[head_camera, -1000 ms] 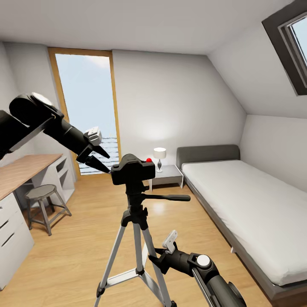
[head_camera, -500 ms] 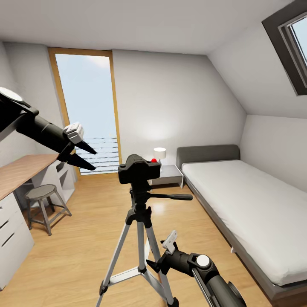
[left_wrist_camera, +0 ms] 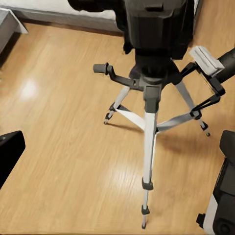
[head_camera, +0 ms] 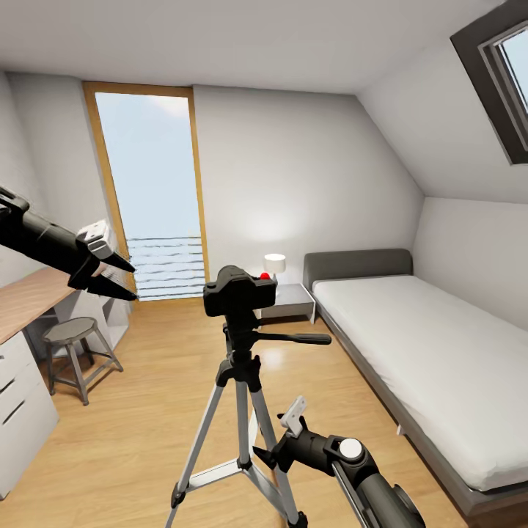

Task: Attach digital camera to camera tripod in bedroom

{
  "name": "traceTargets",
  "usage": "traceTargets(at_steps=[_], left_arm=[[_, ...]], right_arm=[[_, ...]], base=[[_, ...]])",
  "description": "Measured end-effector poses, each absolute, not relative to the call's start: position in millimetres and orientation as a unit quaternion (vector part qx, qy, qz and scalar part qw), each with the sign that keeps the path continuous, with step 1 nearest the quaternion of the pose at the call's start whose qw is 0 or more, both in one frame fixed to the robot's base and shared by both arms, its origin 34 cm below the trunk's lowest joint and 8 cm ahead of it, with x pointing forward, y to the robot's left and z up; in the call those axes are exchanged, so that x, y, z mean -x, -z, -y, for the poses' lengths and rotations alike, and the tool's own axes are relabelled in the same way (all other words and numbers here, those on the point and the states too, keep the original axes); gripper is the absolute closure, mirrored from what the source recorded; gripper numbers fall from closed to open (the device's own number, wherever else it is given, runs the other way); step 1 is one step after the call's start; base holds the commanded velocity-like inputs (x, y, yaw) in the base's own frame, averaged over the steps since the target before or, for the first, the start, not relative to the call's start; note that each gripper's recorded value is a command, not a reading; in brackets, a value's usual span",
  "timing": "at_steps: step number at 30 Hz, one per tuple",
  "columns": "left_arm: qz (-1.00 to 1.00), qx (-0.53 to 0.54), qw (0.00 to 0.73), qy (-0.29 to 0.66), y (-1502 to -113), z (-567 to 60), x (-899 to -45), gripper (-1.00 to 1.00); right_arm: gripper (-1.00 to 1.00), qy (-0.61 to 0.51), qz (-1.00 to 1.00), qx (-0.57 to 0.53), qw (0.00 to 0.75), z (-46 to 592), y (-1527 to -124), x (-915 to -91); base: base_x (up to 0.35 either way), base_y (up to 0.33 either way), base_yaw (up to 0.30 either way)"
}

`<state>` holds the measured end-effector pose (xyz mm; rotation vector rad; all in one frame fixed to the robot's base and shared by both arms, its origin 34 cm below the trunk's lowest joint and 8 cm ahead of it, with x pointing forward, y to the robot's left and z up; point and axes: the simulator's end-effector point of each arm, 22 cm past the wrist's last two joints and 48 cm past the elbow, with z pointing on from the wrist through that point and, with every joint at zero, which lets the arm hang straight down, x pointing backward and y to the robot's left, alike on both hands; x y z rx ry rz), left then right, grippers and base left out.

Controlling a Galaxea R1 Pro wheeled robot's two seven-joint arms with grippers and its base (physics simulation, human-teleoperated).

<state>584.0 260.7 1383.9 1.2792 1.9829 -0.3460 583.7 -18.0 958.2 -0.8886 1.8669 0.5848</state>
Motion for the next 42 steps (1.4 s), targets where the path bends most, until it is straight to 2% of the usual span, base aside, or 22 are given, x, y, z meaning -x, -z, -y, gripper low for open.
traceTargets(at_steps=[17, 31, 42], left_arm=[[-0.817, -0.395, 0.397, 0.134, -1319, -314, -610, -1.0], [-0.85, -0.343, 0.381, 0.117, -1261, -339, -622, -1.0], [-0.882, -0.304, 0.336, 0.132, -1202, -359, -618, -1.0]], right_arm=[[-1.0, -0.219, -0.771, 0.367, 0.473, 47, -950, -583], [-1.0, -0.222, -0.779, 0.364, 0.46, 49, -936, -570], [-1.0, -0.221, -0.783, 0.363, 0.454, 51, -930, -566]], base=[[0.0, 0.0, 0.0], [0.0, 0.0, 0.0], [0.0, 0.0, 0.0]])
